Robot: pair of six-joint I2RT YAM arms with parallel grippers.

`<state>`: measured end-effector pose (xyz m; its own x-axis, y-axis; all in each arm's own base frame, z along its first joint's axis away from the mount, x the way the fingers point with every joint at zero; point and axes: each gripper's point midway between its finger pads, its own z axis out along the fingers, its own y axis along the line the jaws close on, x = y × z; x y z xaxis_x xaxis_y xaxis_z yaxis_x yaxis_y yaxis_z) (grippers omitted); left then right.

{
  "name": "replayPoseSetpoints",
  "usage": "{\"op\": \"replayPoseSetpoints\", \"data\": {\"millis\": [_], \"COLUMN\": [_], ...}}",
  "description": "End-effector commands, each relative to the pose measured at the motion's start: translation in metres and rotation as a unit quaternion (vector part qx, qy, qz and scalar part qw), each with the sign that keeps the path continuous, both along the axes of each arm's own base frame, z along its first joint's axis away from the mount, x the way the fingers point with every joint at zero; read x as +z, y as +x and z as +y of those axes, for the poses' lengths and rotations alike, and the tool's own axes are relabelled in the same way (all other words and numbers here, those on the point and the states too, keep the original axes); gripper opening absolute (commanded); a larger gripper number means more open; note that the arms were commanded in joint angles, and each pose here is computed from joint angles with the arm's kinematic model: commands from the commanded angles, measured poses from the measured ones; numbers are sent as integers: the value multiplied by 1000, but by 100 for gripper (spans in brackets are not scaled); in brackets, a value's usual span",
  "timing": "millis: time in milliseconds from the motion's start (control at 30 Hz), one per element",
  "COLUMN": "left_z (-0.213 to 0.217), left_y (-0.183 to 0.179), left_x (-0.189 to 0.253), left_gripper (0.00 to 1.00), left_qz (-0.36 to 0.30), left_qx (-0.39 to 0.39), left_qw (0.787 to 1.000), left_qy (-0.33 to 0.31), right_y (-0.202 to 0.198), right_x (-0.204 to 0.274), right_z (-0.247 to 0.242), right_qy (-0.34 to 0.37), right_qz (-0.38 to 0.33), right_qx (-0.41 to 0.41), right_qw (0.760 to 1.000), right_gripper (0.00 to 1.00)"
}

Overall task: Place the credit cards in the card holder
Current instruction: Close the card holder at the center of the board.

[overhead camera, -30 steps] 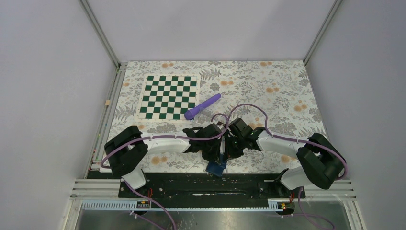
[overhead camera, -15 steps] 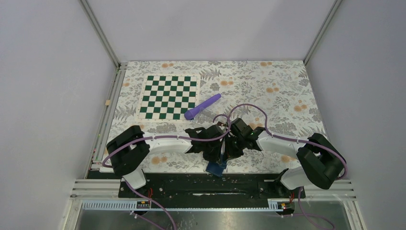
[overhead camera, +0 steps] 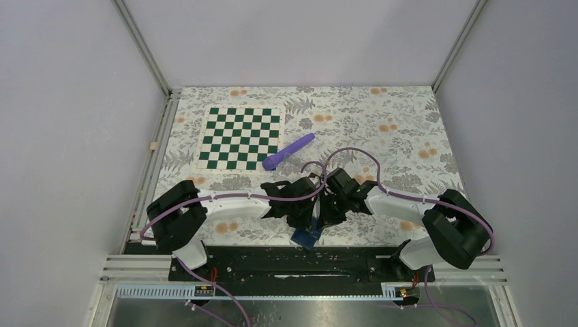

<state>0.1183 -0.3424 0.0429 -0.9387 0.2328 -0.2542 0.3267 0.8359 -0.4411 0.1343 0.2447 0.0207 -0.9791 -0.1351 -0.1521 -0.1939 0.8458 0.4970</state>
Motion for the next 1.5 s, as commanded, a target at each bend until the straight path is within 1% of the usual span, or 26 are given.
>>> {"op": "replayPoseSetpoints", "data": {"millis": [0,267,567,800,1033,1200,1333,1467], "left_z": [6,15,22,21,20,13,7,5], "left_y": [4,-2,-6,-5,-1,4,6,7], "left_x": [-6,-22,-34,-32,-24,-6,5,7], "left_gripper": [0,0,0,0,0,0,0,0], "left_qz": [-12,3,9,5,-6,-25,-34,-38], "left_qx": [6,7,10,10,12,6,-4,-6], "left_qw": [1000,1000,999,999,1000,1000,999,999], "left_qy": [13,30,37,35,27,6,-7,-13], "right_y": [-3,-3,-5,-17,-20,-8,4,3], "right_x": [-6,2,19,20,11,13,9,-1], "right_z": [-6,-1,3,17,16,13,8,6], "right_qy": [-23,-2,43,56,35,7,-27,-50], "right_qz": [-4,-14,-56,-51,-40,-57,-68,-53], "right_qx": [13,21,35,69,72,54,36,41], "right_qw": [1000,1000,997,995,996,997,997,996], "right_gripper": [0,0,0,0,0,0,0,0]}}
